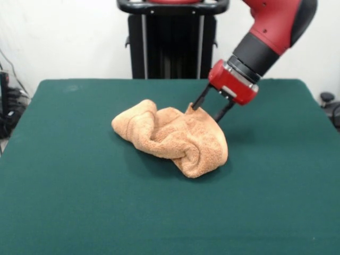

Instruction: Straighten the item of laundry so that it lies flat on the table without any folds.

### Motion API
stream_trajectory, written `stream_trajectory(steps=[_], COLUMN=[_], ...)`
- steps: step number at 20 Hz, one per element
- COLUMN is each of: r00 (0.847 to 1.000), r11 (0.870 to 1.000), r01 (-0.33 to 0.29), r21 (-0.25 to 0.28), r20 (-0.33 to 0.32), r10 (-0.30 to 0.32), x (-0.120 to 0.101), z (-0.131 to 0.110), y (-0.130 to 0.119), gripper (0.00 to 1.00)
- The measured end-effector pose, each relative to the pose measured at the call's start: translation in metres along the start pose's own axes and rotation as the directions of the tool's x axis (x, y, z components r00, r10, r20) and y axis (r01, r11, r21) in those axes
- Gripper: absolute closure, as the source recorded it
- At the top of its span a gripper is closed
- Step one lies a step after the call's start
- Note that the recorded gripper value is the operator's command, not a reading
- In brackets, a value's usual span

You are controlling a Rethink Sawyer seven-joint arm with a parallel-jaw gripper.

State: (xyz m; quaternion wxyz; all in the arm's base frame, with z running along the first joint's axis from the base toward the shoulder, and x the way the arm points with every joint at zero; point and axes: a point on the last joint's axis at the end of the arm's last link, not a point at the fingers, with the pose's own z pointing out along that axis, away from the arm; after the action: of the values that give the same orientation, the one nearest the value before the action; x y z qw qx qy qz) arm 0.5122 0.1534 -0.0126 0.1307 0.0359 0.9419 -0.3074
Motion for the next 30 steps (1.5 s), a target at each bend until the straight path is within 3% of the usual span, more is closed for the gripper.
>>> stream_trajectory(steps=[8, 9, 30], r00=[0.999, 0.998, 0.998], r11=[1.0, 1.0, 1.0], r01=[-0.006, -0.005, -0.016], r21=[0.019, 0.023, 0.026], r20=[0.051, 0.063, 0.067], r10=[0.005, 0.004, 0.014], x=[-0.013, -0.016, -0.017], z=[-0.005, -0.008, -0.006], y=[0.011, 0.012, 0.014], gripper=[0.0, 1.0, 1.0])
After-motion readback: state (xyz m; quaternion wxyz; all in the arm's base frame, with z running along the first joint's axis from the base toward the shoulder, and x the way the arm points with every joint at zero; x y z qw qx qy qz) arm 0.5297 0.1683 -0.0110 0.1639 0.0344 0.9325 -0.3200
